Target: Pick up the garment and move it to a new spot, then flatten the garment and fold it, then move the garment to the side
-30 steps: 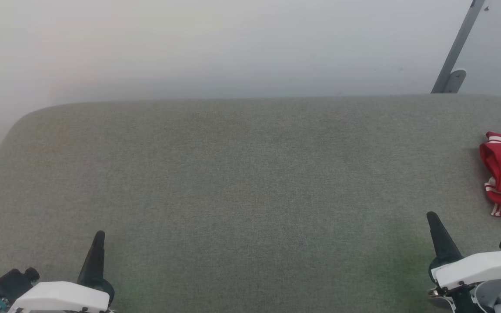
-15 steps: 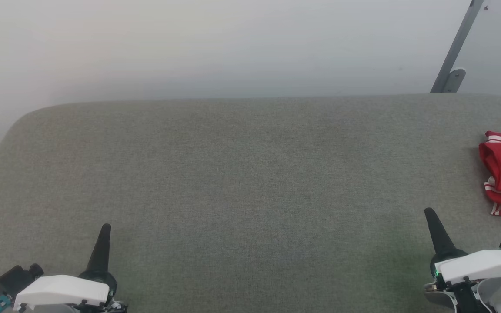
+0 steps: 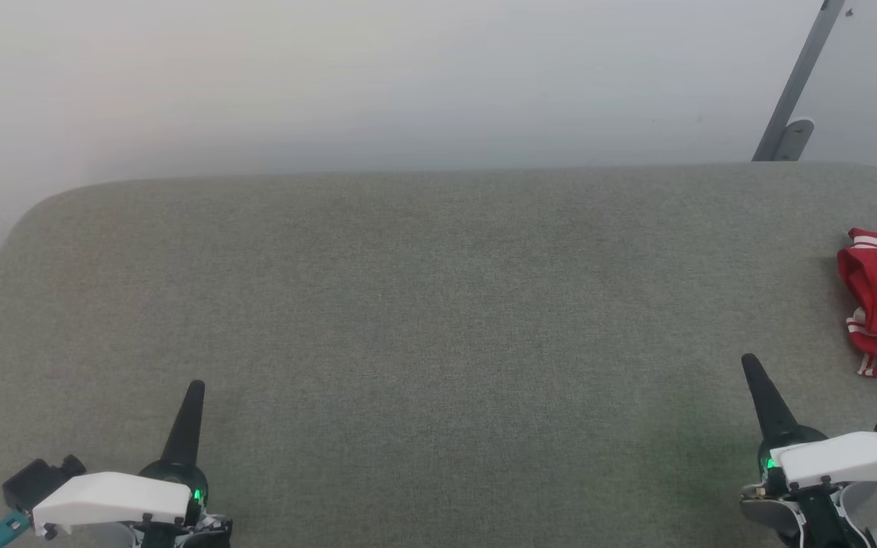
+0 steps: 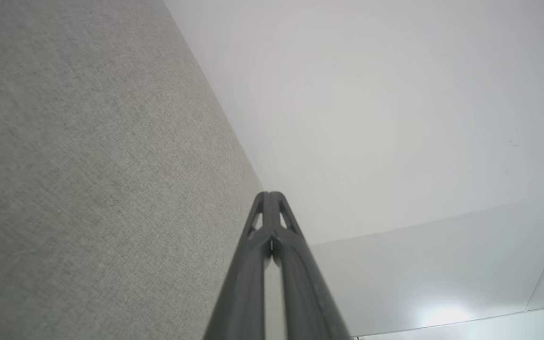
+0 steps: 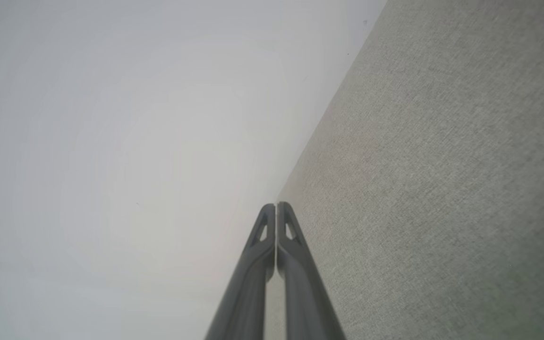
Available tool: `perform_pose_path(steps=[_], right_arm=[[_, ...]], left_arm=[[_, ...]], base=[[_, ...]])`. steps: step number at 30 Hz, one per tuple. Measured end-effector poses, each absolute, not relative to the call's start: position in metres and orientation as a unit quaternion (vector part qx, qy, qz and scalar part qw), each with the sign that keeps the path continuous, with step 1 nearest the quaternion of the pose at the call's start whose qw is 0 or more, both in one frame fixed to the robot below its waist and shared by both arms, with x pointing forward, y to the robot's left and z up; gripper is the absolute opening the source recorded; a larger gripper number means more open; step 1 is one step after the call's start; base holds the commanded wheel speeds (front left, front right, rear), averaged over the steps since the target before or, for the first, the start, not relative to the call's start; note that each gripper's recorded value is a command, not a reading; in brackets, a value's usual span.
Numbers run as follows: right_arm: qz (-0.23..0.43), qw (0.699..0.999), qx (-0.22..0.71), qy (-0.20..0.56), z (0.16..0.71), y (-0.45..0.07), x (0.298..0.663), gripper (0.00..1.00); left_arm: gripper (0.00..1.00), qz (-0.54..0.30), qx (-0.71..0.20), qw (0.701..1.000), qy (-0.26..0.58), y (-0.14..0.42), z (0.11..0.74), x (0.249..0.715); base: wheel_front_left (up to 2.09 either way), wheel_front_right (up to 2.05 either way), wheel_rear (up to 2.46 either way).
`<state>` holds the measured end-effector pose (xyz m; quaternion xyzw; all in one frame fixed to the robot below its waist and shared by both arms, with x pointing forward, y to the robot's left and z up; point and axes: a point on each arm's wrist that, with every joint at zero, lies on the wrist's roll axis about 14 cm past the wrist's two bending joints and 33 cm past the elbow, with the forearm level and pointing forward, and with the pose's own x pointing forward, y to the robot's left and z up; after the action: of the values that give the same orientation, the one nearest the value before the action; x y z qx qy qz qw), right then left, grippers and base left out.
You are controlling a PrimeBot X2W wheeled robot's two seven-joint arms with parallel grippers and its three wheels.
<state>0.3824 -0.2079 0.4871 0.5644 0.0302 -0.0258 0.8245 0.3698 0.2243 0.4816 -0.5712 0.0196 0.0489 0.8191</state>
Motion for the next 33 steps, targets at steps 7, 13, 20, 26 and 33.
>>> perform_pose_path(steps=[7, 13, 20, 26, 33], right_arm=[[-0.023, 0.808, 0.589, 0.027, 0.49, -0.207, 0.383, 0.0], [-0.021, 0.793, 0.609, 0.024, 0.491, -0.205, 0.383, 0.0], [-0.018, 0.776, 0.631, 0.022, 0.493, -0.203, 0.384, 0.0], [-0.016, 0.761, 0.648, 0.018, 0.495, -0.203, 0.384, 0.0], [-0.013, 0.745, 0.667, 0.014, 0.497, -0.202, 0.386, 0.0]], left_arm=[[0.0, 0.043, -0.595, 0.802, 0.016, 0.221, 0.485, 0.373], [0.0, 0.038, -0.616, 0.787, 0.013, 0.218, 0.488, 0.376], [0.0, 0.033, -0.634, 0.772, 0.015, 0.214, 0.489, 0.377], [0.0, 0.026, -0.652, 0.758, 0.01, 0.211, 0.494, 0.381], [0.0, 0.02, -0.667, 0.745, 0.01, 0.207, 0.496, 0.382]], base=[[0.0, 0.0, 0.0], [0.0, 0.0, 0.0], [0.0, 0.0, 0.0], [0.0, 0.0, 0.0], [0.0, 0.0, 0.0]])
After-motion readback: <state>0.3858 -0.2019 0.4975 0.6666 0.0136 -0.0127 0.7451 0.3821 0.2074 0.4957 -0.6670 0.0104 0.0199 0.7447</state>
